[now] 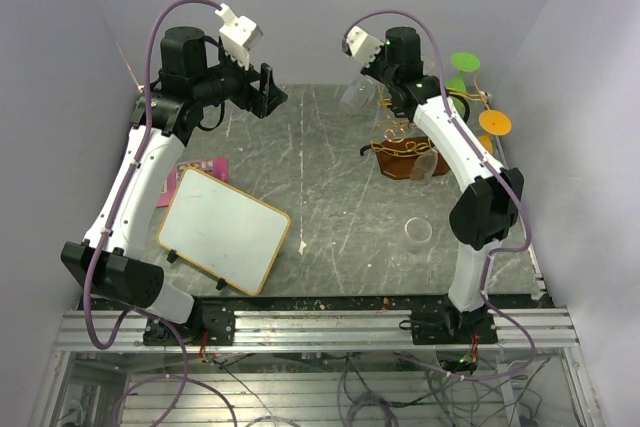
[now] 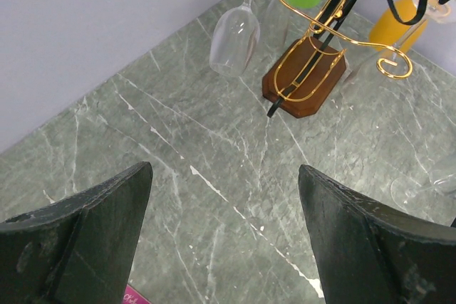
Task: Place the wine glass upside down on the wine glass rack
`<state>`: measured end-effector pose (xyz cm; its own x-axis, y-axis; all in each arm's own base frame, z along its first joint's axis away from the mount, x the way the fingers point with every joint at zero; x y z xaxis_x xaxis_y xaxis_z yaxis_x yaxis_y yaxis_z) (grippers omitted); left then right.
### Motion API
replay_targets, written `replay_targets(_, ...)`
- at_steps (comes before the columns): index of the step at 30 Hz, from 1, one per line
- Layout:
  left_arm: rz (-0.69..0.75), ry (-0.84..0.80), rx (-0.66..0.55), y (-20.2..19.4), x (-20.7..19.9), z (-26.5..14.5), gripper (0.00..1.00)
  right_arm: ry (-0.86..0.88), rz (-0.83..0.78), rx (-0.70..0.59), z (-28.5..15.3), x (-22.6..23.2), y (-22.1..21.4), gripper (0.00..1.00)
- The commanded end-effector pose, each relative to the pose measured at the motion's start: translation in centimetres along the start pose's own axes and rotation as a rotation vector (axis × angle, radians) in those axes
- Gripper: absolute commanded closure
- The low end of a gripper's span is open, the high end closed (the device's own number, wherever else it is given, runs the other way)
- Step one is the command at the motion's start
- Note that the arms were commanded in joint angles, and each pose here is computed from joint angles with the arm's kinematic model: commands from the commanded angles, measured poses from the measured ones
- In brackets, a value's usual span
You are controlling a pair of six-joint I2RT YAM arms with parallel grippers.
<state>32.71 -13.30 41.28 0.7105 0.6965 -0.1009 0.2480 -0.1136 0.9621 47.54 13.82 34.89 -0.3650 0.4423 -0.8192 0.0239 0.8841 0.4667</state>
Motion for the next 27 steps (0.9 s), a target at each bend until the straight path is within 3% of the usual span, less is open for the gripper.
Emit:
replay_targets(1, 0.029, -0.016, -0.024, 0.5, -0.2, -0.7, 0.07, -0.081, 0.012, -0.032, 0.5, -1.2, 1.0, 1.00)
replay_targets(27, 0.031, -0.006, -0.006, -0.1, -0.1, -0.8, 0.07, 0.021, 0.006, -0.150, 0.7, -0.1, 3.0, 1.00)
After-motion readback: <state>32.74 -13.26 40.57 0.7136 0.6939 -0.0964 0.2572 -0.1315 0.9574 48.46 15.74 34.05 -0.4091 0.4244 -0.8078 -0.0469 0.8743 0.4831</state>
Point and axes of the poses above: each gripper's point midway between its finger pads, its own z axis out along the fingers, its own x axis along the line the jaws close on, y = z × x, the point moved 9 cm from there along -z, back along the fingers, and after that the axes turned 4 degrees about -z, right-handed, at the moved point
